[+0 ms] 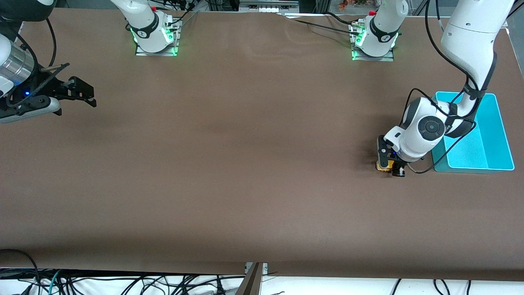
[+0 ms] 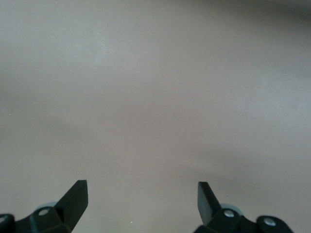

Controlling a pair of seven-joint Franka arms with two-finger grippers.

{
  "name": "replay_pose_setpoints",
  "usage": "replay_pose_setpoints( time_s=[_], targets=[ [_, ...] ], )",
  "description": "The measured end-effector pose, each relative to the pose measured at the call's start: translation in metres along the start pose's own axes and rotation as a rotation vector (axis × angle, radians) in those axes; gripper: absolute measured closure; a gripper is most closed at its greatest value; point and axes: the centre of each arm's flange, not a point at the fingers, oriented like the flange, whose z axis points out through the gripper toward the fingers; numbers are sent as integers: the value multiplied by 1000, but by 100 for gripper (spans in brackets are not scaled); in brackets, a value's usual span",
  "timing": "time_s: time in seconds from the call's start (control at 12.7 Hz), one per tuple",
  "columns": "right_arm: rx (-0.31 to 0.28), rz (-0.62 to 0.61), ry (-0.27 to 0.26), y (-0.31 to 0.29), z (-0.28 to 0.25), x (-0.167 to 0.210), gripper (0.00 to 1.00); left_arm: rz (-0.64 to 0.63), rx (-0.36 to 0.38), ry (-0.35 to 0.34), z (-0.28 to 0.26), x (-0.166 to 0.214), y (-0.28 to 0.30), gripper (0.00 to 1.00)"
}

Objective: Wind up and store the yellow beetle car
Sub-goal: 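Lower the left gripper onto the yellow car and close on it, then lift the car with the left gripper and carry it over the tray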

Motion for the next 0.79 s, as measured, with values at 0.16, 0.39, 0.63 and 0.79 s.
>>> replay_pose_setpoints(
  time_s=[0.16,0.39,0.63,0.79],
  targets=[
    [0,0,0,0,0,0,0,5,-16,-17,-17,2,-4,55],
    [0,0,0,0,0,0,0,-2,-92,-90,-73,-5,-9,55],
    [0,0,0,0,0,0,0,-4,-153,-157,-131,-27,-3,55],
    [0,0,0,0,0,0,0,-3,-195,-174,-149,-71,6,55]
  ],
)
